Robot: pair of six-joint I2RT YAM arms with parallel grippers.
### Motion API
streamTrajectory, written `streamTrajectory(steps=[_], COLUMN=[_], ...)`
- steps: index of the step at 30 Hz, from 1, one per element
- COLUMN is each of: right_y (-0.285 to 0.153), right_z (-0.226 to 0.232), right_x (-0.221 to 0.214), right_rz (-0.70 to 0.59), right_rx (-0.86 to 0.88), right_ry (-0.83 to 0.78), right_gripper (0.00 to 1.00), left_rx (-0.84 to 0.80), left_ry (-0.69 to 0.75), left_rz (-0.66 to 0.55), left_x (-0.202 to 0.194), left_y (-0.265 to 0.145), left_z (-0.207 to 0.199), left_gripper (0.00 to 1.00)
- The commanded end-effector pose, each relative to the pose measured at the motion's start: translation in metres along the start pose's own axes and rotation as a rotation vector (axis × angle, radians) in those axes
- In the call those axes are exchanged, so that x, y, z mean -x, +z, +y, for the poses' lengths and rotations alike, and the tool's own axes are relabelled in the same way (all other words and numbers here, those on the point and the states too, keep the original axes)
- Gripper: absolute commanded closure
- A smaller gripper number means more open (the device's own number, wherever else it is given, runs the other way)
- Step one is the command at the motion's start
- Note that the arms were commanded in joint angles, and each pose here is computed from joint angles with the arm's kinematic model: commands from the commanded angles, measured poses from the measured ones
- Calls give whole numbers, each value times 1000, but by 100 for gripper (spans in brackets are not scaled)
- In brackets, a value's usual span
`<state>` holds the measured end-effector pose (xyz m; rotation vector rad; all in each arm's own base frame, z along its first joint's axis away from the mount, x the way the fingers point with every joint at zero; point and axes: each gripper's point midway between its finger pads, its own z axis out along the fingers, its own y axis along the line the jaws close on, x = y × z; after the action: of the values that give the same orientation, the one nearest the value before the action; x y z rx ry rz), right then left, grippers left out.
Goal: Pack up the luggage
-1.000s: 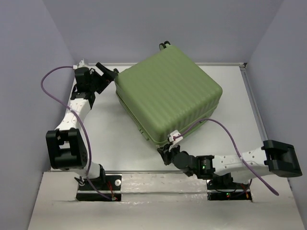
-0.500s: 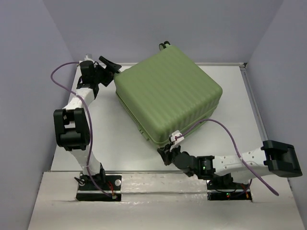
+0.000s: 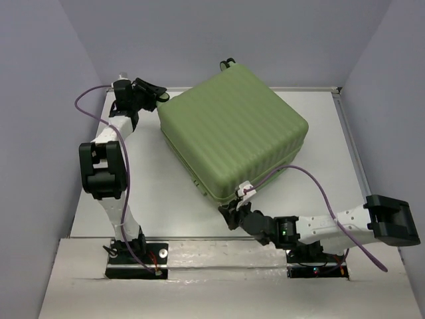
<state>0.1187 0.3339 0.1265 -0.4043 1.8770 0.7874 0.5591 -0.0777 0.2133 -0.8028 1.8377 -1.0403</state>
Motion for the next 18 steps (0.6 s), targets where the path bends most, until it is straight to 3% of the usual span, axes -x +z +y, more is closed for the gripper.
streamTrajectory(steps=[1, 2, 4, 5, 6, 8, 9, 10, 11, 14, 15, 16, 18], right_y=[-11, -8, -3, 2, 2, 8, 14, 16, 17, 15, 14, 14, 17], right_z=[22, 18, 12, 4, 4, -4, -18, -20, -24, -35, -37, -36, -35], right_x=[-9, -4, 5, 16, 27, 47, 67, 78, 90, 135, 142, 147, 138], right_rz=[65, 59, 43, 26, 10, -33, -74, -87, -105, -188, -197, -203, -167], right_rx=[119, 113, 104, 95, 111, 98, 61, 76, 76, 66, 59, 53, 59], right_ry=[29, 37, 36, 49, 45, 33, 35, 3, -5, -23, -40, -43, -43], right_gripper=[93, 93, 93, 93, 93, 93, 93, 93, 93, 93, 93, 93, 93], left_rx=[-138, -148, -85, -101, -41, -29, -63, -13, -55, -75, -27, -78, -60], left_ry=[123, 144, 130, 136, 110, 96, 116, 101, 121, 140, 131, 150, 154], left_rz=[-71, -94, -129, -166, -180, -205, -268, -254, -289, -306, -281, -307, -278], left_x=[12, 16, 16, 20, 13, 4, 9, -10, -11, -41, -58, -63, -81], left_y=[-19, -29, -42, -60, -68, -87, -110, -120, -143, -188, -196, -217, -230], left_z=[-50, -56, -28, -38, -10, 0, -16, 13, -1, 14, 39, 26, 38], left_gripper=[94, 94, 94, 94, 94, 94, 94, 94, 94, 94, 94, 94, 94])
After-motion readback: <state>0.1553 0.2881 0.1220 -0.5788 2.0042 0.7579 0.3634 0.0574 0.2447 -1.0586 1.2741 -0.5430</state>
